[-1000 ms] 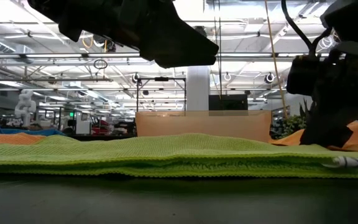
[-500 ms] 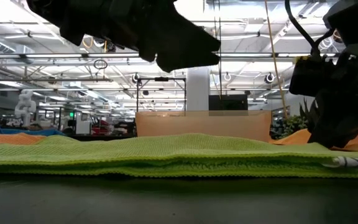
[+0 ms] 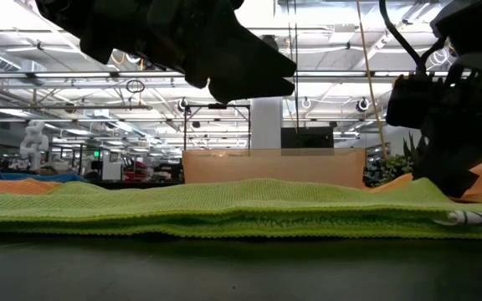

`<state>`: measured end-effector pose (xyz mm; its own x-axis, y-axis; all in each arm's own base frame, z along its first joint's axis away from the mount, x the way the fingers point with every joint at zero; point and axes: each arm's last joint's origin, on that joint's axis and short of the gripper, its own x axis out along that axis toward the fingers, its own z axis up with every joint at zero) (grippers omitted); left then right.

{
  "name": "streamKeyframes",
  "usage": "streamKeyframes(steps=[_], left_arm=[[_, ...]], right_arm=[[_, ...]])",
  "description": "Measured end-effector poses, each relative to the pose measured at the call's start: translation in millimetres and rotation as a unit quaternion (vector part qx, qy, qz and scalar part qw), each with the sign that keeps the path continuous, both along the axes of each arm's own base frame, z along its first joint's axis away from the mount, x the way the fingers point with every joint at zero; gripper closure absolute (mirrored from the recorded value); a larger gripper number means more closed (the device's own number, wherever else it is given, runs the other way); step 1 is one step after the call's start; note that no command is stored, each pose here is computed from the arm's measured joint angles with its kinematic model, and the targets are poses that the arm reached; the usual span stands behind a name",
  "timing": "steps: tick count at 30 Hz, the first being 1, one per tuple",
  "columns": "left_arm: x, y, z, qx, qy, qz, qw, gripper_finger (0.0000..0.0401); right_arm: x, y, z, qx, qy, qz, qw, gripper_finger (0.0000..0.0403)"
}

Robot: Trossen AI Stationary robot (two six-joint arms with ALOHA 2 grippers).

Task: Fold microfiber towels
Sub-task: Fold the green microfiber towel

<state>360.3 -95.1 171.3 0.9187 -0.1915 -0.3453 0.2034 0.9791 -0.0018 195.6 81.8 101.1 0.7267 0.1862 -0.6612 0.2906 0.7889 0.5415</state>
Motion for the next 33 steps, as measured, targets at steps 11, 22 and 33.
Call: streamKeyframes(steps=[11, 22, 33], left_arm=[[0, 0, 0, 0.0, 0.0, 0.0, 1.0, 0.0153], [0, 0, 0, -0.001, 0.0, 0.001, 1.0, 0.0153], [0, 0, 0, -0.002, 0.001, 0.001, 1.0, 0.0153]], right_arm=[[6, 4, 9, 0.032, -0.047, 0.024, 0.998, 0.0225], [7, 6, 2, 0.042, -0.034, 0.025, 0.998, 0.0226], [8, 6, -10, 0.035, -0.011, 0.011, 0.999, 0.0248]])
